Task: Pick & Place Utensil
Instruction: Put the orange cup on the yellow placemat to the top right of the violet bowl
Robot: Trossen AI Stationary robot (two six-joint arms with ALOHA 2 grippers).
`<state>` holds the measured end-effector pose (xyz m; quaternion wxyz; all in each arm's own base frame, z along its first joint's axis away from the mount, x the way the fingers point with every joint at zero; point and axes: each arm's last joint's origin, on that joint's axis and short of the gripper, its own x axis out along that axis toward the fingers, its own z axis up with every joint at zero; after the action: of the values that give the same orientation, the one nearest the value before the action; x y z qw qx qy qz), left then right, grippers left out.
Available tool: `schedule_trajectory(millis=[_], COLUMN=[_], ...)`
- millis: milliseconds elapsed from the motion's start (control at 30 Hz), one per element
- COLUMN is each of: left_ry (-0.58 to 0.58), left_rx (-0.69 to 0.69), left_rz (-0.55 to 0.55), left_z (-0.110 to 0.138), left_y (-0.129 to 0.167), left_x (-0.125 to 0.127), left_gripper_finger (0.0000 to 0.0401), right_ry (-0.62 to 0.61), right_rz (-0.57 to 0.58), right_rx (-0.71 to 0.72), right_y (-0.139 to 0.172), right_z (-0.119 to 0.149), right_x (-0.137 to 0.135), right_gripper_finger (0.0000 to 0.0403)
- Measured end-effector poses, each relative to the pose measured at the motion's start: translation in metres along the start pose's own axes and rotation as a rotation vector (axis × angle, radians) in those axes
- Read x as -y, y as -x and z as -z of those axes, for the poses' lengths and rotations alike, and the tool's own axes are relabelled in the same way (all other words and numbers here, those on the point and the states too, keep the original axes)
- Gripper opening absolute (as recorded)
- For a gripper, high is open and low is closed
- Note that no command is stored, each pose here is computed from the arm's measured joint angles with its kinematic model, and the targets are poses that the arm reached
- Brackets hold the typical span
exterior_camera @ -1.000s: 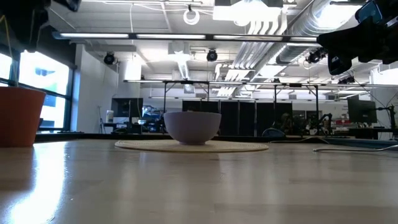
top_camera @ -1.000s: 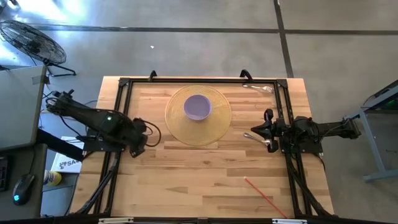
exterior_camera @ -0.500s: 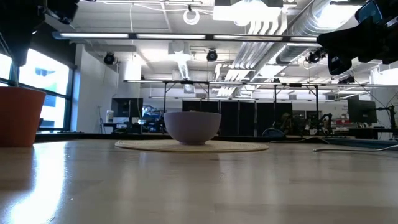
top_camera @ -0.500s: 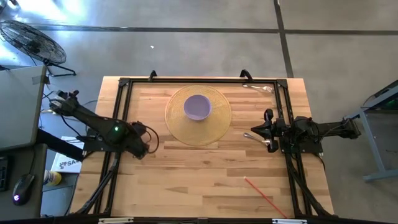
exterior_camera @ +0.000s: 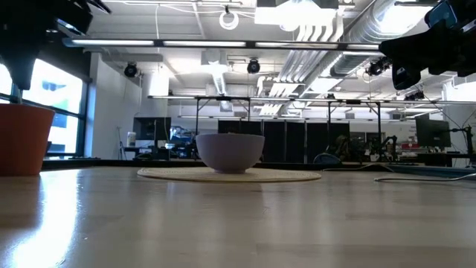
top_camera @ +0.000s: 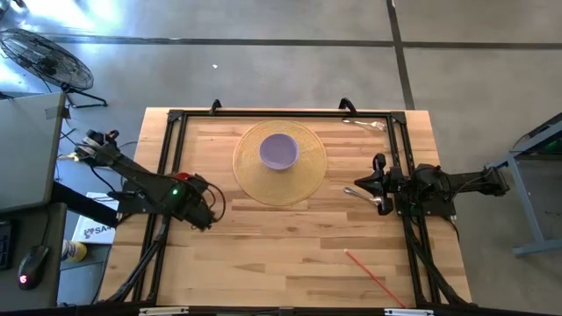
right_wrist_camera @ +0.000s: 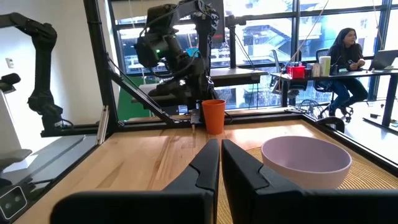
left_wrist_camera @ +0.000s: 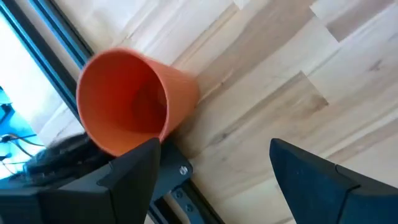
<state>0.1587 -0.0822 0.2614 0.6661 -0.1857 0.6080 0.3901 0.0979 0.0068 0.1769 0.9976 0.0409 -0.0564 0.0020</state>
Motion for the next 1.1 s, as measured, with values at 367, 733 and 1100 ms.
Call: schedule_trajectory(millis=[367, 733, 1100], left_ry=[0.054, 0.004, -0.028], left_rx=[-0.091, -0.141, -0.092], left_rz=[0.071, 0.106, 0.215], left_z=[-0.029, -0.044, -0.058], left_y=[-0.022, -0.055, -0.058], left_x=[-0.035, -0.043, -0.039], left_gripper_finger=[0.0298, 0.0298, 0.0298], right_ry=[0.000, 0.000, 0.000], right_rz=[0.000, 0.000, 0.000], right_rx=[0.000, 0.000, 0.000], right_y=[0.000, 0.000, 0.000], right_z=[0.000, 0.000, 0.000], right_x=[0.000, 0.000, 0.000], right_gripper_finger=[0.0012, 0.0012, 0.0012])
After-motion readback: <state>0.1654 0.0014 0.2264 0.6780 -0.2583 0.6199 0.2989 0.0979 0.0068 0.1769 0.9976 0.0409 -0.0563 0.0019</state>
